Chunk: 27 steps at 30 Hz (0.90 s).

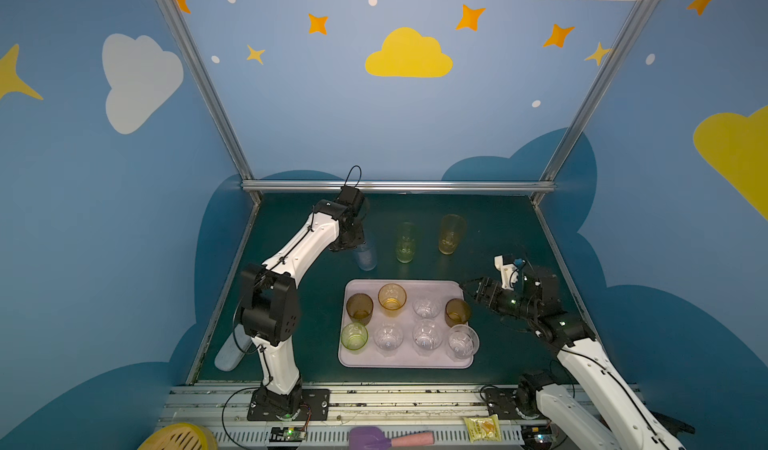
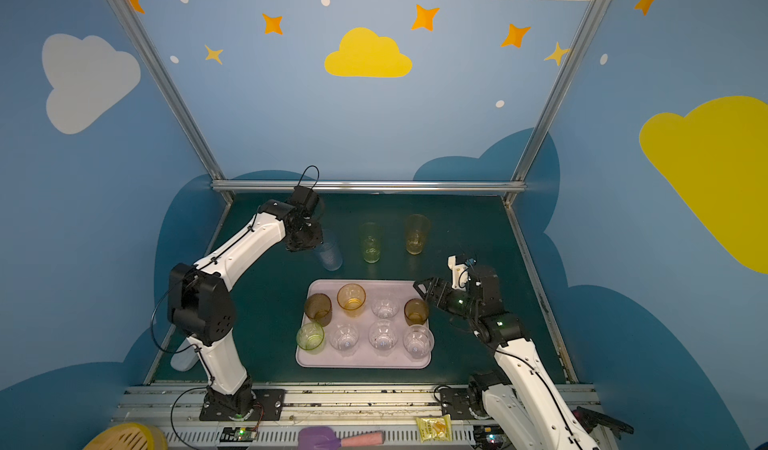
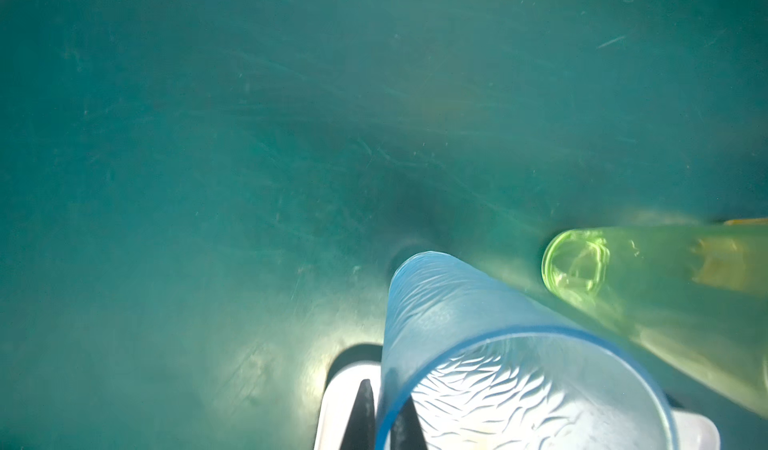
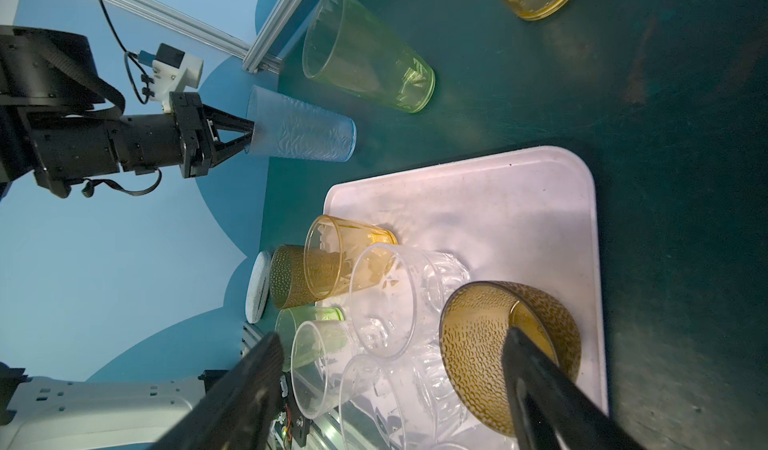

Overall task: Place the glasses into the tray
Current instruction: 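Close the left gripper on the frosted blue glass and lift it, then carry the frosted blue glass with the left gripper over the tray's farther corner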

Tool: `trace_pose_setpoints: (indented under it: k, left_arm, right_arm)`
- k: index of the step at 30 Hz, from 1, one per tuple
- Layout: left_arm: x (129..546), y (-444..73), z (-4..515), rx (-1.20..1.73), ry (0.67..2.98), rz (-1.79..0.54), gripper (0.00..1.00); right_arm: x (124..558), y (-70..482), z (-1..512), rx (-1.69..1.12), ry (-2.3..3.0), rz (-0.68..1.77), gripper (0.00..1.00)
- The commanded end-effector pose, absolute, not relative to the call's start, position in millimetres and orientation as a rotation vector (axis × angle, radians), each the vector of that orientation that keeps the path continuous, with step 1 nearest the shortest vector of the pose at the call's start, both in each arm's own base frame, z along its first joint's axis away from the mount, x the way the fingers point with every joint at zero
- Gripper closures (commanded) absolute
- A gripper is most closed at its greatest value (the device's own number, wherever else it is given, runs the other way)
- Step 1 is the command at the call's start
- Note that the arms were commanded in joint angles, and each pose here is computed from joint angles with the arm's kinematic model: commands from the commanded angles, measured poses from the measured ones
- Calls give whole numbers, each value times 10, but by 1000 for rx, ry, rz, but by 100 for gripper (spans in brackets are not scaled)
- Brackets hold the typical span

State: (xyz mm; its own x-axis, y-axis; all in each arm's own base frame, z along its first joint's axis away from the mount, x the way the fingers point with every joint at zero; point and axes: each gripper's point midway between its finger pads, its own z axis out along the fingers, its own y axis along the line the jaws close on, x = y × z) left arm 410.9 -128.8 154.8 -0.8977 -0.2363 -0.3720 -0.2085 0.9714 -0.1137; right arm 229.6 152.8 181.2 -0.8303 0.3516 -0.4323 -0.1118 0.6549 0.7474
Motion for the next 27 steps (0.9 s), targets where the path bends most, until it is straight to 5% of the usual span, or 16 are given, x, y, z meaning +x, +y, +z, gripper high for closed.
trace_pose_setpoints:
  k: [1, 27]
  left_arm:
    - [4045, -1284, 1717, -324, 2687, -127, 96]
    - [3356, -1497, 2014, -109, 2696, -34, 96]
  right_arm:
    - [2259, 1524, 1781, 194, 2320, 1109, 18]
    - [2171, 1493, 1693, 224, 2334, 1114, 18]
